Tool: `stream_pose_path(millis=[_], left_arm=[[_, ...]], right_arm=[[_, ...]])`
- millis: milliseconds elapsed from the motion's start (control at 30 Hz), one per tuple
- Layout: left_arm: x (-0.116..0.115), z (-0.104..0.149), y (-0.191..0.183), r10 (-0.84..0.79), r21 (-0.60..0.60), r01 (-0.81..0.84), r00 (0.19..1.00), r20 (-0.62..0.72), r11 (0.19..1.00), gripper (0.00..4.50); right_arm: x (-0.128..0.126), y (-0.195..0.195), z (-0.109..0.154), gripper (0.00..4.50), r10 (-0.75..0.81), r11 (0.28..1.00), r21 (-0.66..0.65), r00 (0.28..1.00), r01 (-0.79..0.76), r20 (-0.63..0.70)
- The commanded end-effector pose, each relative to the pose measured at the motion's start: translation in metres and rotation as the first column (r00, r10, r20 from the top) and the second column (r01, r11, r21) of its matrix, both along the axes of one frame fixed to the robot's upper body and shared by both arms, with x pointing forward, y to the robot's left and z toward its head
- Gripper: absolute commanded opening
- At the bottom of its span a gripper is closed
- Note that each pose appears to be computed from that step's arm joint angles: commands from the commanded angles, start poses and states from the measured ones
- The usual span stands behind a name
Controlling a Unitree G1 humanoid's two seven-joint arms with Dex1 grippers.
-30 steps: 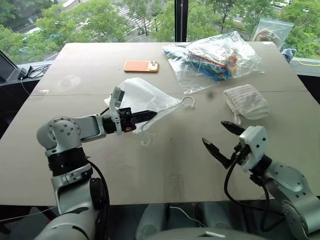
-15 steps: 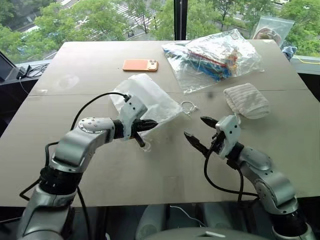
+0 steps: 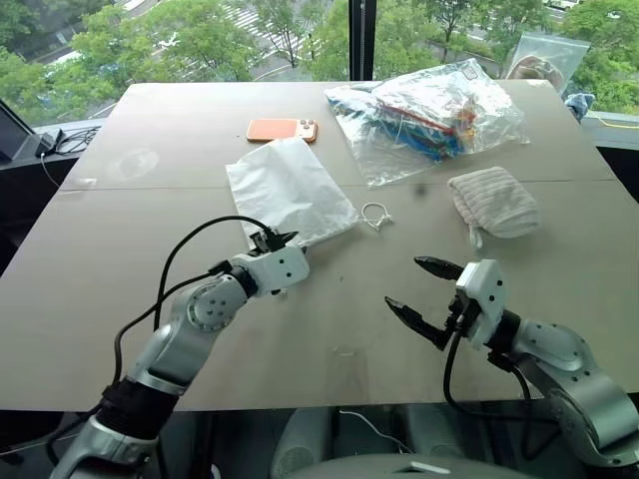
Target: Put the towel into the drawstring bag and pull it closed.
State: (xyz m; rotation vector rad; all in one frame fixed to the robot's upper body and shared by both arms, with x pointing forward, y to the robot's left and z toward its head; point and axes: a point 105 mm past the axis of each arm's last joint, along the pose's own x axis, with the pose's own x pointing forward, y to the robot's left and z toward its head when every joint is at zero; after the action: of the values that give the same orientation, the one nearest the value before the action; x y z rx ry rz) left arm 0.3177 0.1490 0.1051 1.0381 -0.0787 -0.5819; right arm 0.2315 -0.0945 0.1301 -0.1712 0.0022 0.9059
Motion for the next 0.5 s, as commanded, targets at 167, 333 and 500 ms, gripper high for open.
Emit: stream_pose_path(millis=[167,333,500], left_arm=[[0.016,0.009,-0.01,0.089,0.028,-0.097,0.974,0.209,0.995,1.5],[0.023,0.008,-0.021,0.101,0.007,-0.105,0.964,0.245,0.994,1.5],[0.036,0.013,-0.022,0.144,-0.044,-0.137,0.96,0.239,0.99,1.27]], right_arm=[[-0.013,-0.011,0.015,4.5,-0.026,1.0,0.002,1.0,0.026,0.017],[-0.012,-0.014,0.018,4.5,-0.048,0.999,0.003,0.999,0.048,0.014],[-0.012,-0.015,0.017,4.5,-0.055,0.998,-0.005,0.998,0.055,0.013]])
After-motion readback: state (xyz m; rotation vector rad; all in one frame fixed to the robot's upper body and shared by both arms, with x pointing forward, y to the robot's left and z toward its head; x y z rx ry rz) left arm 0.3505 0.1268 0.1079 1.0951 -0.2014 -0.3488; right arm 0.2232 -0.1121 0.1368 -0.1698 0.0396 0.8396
